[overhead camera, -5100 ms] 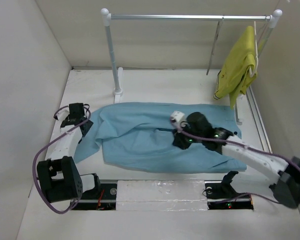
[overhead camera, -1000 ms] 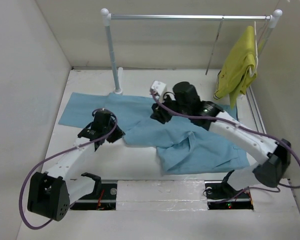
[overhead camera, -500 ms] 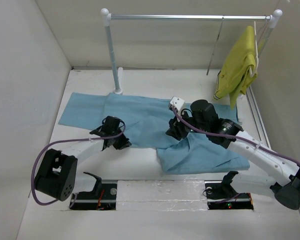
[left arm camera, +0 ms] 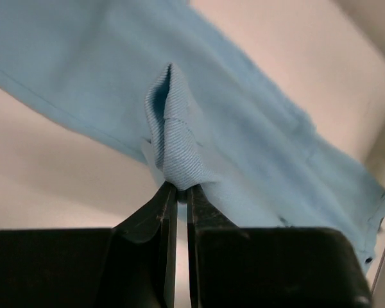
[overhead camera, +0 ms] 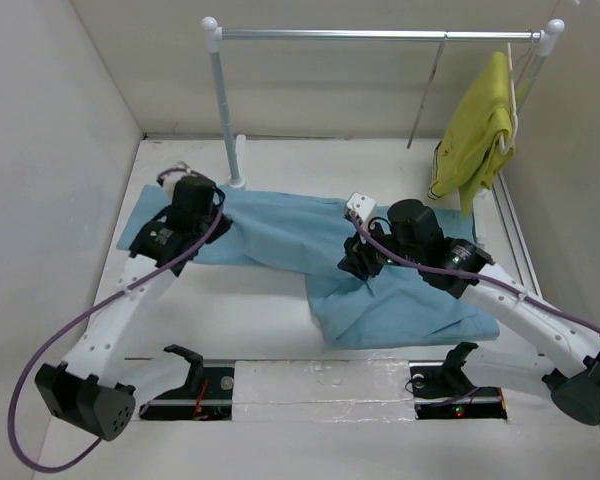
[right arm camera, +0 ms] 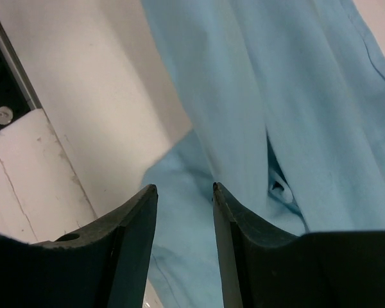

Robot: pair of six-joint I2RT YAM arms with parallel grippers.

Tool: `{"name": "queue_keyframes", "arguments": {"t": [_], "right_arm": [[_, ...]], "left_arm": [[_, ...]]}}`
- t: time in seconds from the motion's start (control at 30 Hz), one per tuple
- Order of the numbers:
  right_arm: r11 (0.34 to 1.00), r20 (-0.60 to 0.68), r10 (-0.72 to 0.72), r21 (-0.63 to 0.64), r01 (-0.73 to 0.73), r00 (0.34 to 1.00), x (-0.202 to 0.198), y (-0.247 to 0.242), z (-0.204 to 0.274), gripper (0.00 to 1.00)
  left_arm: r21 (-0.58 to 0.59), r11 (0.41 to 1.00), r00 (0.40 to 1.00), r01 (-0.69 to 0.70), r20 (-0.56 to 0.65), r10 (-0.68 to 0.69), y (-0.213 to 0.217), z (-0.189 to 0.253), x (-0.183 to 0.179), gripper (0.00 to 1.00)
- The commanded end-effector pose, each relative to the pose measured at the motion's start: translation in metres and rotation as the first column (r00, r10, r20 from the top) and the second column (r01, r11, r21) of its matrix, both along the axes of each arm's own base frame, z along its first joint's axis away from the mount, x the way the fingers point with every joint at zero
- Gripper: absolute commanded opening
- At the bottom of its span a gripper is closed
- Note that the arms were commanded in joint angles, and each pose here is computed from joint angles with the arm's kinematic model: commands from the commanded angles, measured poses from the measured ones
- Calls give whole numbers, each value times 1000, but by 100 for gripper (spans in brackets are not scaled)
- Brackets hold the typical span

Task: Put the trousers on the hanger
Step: Flatten out the trousers at the center of the board.

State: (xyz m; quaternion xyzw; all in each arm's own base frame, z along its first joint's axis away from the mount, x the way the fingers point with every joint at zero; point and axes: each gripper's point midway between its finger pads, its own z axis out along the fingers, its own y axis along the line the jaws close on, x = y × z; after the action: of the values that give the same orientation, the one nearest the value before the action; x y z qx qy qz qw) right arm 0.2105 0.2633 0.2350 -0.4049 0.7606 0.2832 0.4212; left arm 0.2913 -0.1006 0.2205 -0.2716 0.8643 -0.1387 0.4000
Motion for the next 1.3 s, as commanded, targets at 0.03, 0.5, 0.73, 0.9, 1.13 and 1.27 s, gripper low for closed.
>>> {"name": "queue_keyframes", "arguments": {"t": [0.03, 0.5, 0.73, 0.9, 1.13, 1.27], "right_arm": [[999, -11, -9, -36, 9, 1000, 0, -14, -6, 45], [994, -90, 89, -53, -94, 992, -6, -11, -40, 46], [989, -132, 110, -84, -122, 985, -16, -17, -70, 46], [980, -110, 153, -108, -165, 982, -24, -21, -72, 47], [979, -65, 186, -78, -191, 980, -31, -15, -60, 26], [975, -53, 206, -75, -209, 977, -34, -13, -59, 0]], "left_arm": [[239, 948, 977, -209, 90, 192, 78, 88, -35, 0], [594, 618, 808, -514, 93, 583, 204, 85, -71, 5], [486, 709, 727, -511, -195, 658, 284, -26, -37, 17], [516, 677, 663, -524, -252, 705, 306, -14, -3, 55], [331, 769, 727, -547, -268, 633, 245, -38, -34, 57], [163, 751, 675, -640, -347, 651, 212, -103, -92, 39]]}}
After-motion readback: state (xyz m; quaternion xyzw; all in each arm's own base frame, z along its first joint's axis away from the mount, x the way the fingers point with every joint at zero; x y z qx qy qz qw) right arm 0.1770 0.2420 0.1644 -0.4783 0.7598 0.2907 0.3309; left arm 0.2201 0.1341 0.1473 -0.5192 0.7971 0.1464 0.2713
